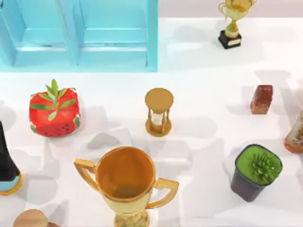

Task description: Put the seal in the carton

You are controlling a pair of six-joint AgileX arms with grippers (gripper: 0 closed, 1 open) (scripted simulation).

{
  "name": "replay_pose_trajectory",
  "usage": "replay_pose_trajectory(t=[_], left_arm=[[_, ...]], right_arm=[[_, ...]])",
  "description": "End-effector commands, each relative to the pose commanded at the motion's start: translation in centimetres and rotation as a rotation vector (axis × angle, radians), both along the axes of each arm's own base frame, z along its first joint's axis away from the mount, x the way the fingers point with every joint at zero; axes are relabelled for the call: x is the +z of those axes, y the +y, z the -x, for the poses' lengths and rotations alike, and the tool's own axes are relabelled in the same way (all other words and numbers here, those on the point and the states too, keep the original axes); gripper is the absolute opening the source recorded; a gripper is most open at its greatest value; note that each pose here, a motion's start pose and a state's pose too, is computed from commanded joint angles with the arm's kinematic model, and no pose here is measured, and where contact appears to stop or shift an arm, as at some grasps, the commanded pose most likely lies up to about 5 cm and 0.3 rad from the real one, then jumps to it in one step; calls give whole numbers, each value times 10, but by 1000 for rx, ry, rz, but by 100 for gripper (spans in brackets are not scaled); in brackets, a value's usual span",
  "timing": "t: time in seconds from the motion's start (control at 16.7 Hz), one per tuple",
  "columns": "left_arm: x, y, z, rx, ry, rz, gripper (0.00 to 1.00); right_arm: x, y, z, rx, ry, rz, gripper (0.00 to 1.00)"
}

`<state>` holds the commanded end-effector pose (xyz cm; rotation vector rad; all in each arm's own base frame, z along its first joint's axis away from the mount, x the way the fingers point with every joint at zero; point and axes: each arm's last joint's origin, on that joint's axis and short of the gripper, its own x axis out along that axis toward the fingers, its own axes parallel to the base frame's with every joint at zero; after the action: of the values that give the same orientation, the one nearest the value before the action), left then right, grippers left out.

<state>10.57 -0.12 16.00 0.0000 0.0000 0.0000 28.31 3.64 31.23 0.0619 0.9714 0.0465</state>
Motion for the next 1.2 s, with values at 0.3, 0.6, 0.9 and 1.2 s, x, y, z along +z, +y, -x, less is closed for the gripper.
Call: replay_pose_trajectory(t=[0.3, 0.6, 0.9, 1.2], left_arm=[[0, 0, 0, 0, 0, 0, 100], [0, 0, 0, 0, 0, 0, 100], [0, 0, 0, 0, 0, 0, 100], [0, 0, 0, 0, 0, 0, 100]], right_arm=[[-23, 25, -81, 4, 284, 23, 100], [-63, 45, -132, 3, 493, 52, 100], [-89, 56, -153, 1, 594, 71, 100], [-91, 56, -154, 1, 599, 72, 100]])
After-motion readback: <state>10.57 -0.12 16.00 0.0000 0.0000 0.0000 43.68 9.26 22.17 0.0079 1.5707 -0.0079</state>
